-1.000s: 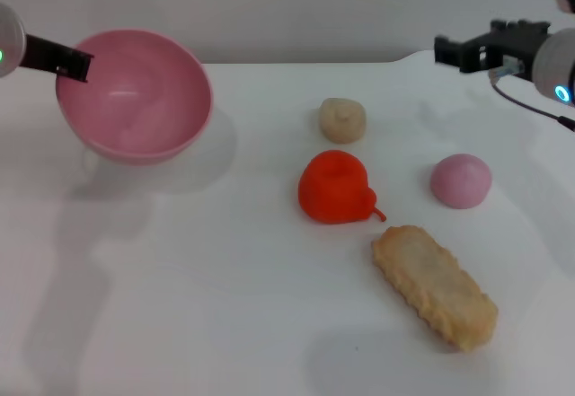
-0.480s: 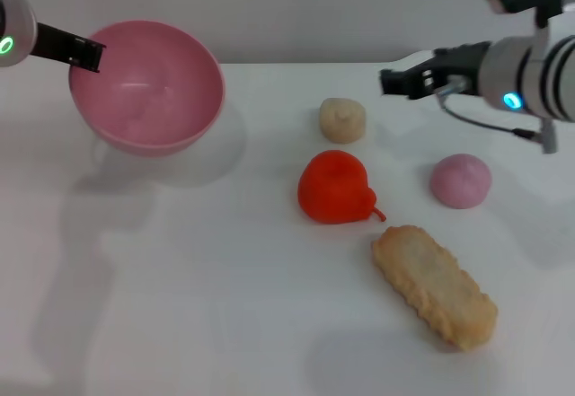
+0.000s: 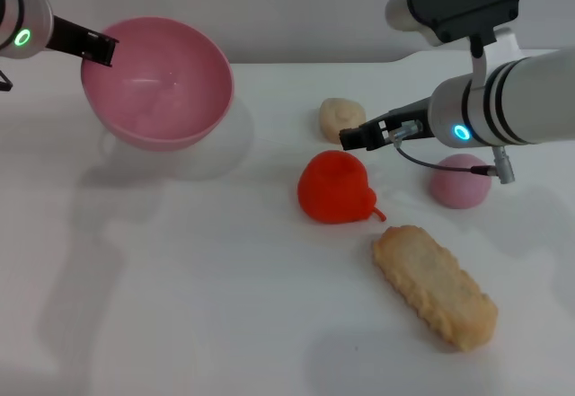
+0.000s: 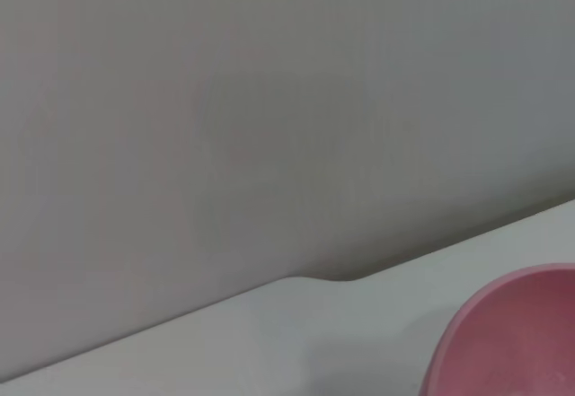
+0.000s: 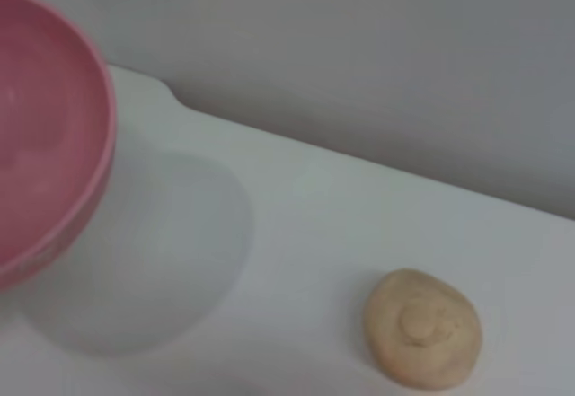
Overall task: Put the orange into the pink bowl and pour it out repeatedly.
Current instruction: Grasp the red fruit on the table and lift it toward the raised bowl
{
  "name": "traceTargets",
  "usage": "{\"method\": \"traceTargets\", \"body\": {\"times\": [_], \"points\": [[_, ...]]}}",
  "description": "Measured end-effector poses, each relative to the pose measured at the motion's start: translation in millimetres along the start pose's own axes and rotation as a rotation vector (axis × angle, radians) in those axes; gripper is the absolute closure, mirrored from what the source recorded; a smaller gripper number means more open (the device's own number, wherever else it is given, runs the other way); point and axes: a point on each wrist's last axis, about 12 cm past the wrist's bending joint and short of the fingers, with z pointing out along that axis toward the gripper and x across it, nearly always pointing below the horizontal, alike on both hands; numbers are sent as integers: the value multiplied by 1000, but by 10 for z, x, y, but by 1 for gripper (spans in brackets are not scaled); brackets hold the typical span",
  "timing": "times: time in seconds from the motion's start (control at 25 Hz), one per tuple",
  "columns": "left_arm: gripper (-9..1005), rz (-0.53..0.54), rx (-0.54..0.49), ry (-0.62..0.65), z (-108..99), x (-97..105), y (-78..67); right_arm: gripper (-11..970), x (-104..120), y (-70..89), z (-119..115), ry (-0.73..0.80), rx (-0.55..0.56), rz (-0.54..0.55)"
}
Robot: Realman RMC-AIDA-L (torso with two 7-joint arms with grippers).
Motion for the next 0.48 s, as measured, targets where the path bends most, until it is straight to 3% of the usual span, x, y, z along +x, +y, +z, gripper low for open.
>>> {"method": "traceTargets", "body": {"times": [0.48], "points": [[955, -2, 2, -19, 12, -21, -3, 168, 6, 145, 85, 9, -65, -2]]}}
